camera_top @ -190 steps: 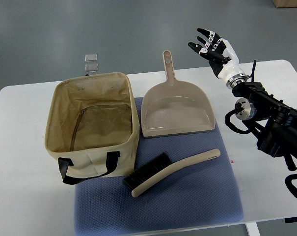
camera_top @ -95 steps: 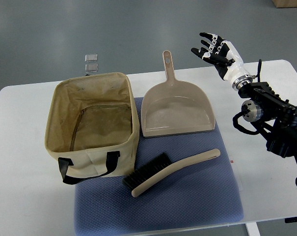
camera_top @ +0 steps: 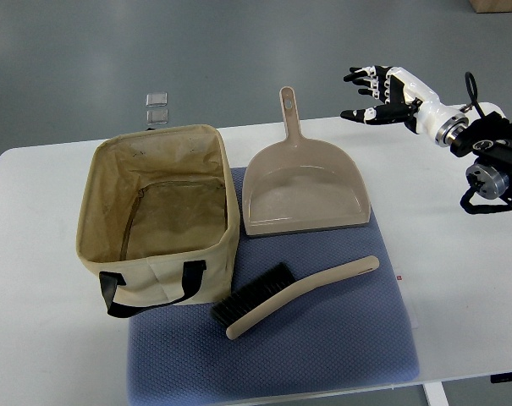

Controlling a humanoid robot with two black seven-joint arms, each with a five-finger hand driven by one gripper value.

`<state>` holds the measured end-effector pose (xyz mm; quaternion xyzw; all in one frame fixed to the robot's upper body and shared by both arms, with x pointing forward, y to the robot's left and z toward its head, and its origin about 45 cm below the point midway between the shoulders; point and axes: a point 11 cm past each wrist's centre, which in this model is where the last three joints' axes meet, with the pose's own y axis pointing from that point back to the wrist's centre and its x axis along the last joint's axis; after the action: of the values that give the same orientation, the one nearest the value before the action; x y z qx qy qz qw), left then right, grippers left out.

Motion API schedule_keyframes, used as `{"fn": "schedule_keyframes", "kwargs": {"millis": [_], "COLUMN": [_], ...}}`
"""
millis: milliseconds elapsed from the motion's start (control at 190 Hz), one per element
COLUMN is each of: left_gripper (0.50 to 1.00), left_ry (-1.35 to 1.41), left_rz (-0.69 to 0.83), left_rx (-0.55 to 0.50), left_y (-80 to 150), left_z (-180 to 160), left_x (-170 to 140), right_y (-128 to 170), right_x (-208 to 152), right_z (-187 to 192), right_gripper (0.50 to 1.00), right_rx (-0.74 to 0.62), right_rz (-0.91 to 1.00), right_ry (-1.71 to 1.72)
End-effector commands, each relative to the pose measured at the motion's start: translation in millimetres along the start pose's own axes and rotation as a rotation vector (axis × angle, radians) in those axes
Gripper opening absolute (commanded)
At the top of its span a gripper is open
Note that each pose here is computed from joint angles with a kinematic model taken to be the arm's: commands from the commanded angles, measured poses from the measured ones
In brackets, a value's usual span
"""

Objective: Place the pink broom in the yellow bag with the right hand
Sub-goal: 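Reach the right hand down toward the beige brush handle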

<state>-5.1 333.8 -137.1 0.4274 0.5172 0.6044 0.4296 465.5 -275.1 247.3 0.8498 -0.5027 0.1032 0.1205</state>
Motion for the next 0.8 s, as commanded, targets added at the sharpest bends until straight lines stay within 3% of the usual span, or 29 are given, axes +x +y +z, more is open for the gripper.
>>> {"fn": "schedule_keyframes", "kwargs": {"millis": [0, 179, 390, 612, 797], "left_gripper": [1.0, 1.0, 1.0, 1.0, 1.0], "left_ry": [0.0, 0.001, 0.001, 0.001, 0.001], "left_rz": [0.002, 0.0, 0.0, 0.002, 0.002], "left_rx": [0.0, 0.0, 0.0, 0.0, 0.0], "left_y": [0, 0, 0, 0, 0], "left_z": [0, 0, 0, 0, 0], "left_x": [1, 0, 0, 1, 1], "right_y": [6, 24, 40, 62, 67], "right_x": [-16, -47, -69, -106, -120], "right_z": [-8, -25, -18, -12, -5], "right_gripper": [0.93, 0.93, 0.93, 0.93, 0.93], "right_rx": [-0.023, -0.034, -0.078, -0.017, 0.006], "right_rz": [-0.11, -0.311, -0.468, -0.685, -0.743], "right_ry": [0.134, 0.354, 0.558, 0.737, 0.782]}}
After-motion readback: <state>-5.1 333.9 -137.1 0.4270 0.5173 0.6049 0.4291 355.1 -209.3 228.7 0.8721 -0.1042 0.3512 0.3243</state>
